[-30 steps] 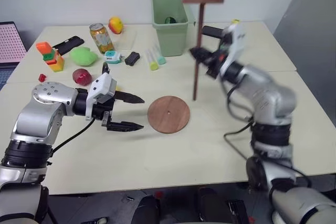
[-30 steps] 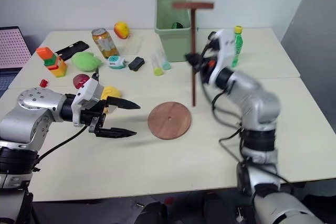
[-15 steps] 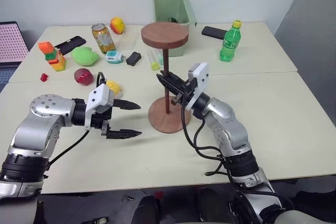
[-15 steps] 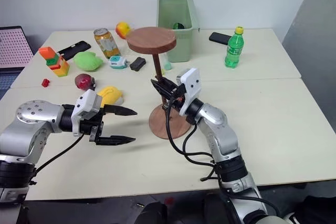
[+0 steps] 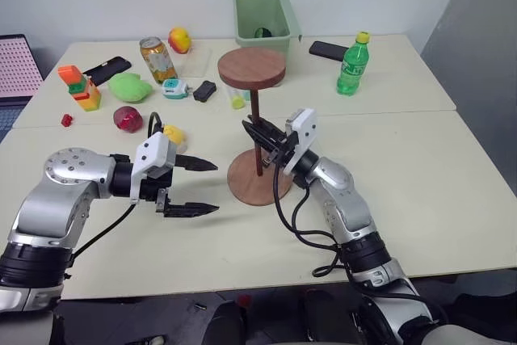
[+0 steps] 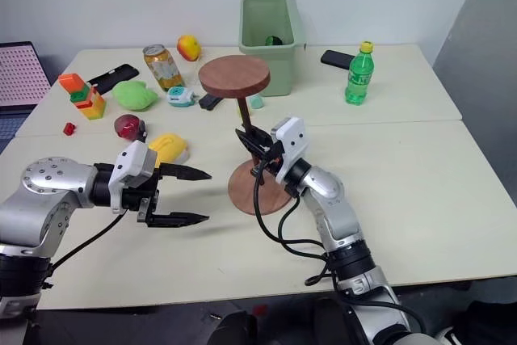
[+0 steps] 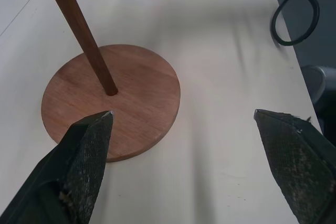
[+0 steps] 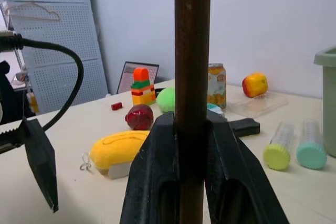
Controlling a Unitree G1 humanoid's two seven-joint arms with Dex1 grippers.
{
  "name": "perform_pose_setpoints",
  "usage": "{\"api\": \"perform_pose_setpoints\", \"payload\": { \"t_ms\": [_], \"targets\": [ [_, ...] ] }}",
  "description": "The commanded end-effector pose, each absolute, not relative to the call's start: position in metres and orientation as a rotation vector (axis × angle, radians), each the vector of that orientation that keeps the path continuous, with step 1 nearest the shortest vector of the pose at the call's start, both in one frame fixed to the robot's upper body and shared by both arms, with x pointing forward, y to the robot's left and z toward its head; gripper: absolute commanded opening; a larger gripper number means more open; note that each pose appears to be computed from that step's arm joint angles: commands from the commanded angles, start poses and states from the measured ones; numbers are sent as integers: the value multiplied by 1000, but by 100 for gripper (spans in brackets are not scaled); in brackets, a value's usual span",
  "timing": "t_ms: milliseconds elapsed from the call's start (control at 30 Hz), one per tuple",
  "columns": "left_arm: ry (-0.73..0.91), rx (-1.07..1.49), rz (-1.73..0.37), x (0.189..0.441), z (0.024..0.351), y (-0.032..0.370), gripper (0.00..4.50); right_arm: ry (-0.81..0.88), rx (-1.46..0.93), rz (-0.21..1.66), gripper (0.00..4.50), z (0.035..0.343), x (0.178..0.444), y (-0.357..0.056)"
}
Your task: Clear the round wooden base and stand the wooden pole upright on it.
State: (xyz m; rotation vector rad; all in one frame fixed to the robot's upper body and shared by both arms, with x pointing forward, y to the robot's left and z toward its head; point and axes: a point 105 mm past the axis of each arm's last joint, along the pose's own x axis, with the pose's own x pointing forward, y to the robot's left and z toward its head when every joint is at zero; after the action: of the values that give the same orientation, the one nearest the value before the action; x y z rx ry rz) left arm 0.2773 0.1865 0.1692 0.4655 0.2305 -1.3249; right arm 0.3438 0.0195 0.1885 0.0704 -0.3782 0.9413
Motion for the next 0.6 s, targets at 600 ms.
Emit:
{"api": "perform_pose_setpoints", "payload": {
  "t_ms": [600],
  "targets": [
    [170, 498, -1329, 277, 180, 178, 450, -156, -53, 970, 24, 118, 335, 11]
  ]
}}
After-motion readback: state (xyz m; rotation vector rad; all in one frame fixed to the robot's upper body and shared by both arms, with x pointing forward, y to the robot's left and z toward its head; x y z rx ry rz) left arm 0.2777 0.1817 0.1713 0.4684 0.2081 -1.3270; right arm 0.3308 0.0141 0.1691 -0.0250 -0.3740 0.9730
